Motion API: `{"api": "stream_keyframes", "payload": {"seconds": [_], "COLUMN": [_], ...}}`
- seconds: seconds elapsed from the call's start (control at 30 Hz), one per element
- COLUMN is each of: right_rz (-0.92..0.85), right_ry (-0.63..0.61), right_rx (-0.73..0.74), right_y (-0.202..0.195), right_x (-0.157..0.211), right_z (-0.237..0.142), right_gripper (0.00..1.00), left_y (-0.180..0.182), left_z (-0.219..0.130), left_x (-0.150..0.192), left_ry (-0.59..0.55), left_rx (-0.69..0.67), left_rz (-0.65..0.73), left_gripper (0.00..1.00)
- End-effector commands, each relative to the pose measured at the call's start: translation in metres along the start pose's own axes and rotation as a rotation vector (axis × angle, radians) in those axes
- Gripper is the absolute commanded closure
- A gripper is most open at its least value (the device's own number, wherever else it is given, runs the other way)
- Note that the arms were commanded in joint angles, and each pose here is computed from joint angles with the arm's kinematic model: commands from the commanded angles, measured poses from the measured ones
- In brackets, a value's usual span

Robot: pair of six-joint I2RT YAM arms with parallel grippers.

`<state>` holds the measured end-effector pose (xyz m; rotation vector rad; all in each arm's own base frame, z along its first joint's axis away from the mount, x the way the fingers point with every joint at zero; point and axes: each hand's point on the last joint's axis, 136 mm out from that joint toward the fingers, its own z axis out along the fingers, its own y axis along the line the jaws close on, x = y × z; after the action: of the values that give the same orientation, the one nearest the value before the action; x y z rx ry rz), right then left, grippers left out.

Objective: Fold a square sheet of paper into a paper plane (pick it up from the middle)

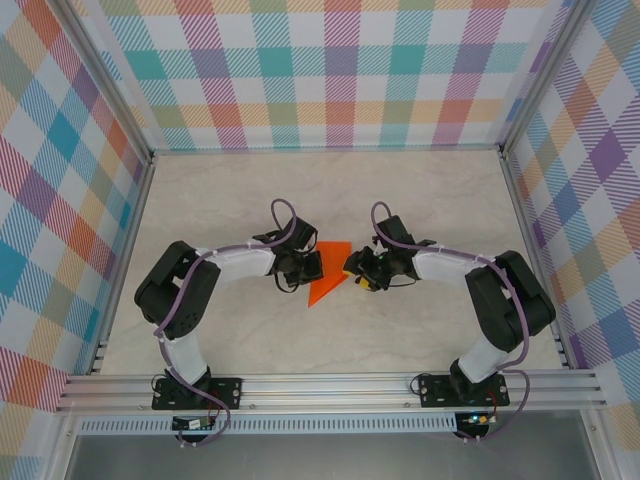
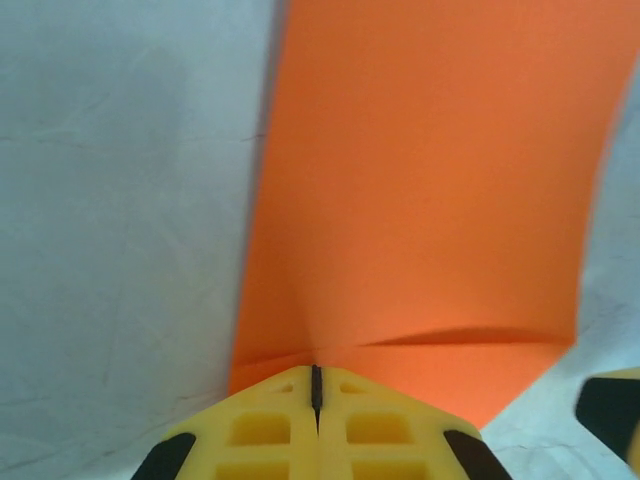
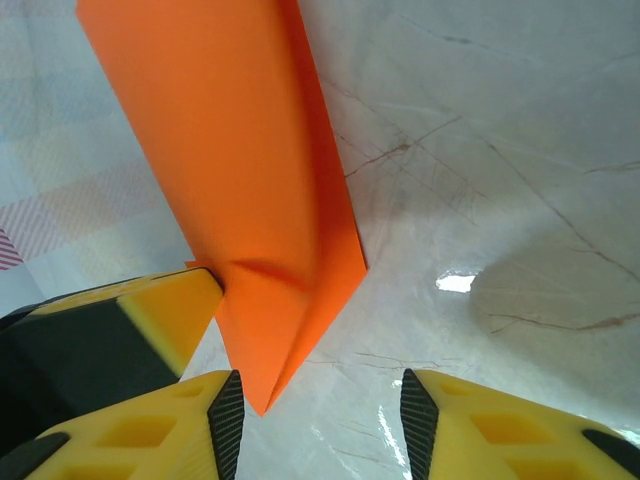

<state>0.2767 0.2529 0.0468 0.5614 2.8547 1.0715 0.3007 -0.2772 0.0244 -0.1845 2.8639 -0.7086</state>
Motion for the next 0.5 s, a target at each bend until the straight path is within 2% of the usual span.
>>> {"api": "stream_keyframes", "payload": {"seconds": [0.0, 0.47], "right_rz": [-0.008, 0.001], "right_ry": [0.018, 0.031], "right_rx": [-0.019, 0.007], "right_y": [0.009, 0.014], "right_x": [0.002, -0.006], "right_z": [0.005, 0.021], "right_gripper": [0.53, 0.57], "left_y": [0.005, 0.013], "left_z": [0.002, 0.003], "left_x": [0.001, 0.007], "left_ry": [-0.003, 0.004], "left_rx": [-0.032, -0.044], "left_rz": [0.031, 0.020], "left_gripper": [0.98, 0.98]}}
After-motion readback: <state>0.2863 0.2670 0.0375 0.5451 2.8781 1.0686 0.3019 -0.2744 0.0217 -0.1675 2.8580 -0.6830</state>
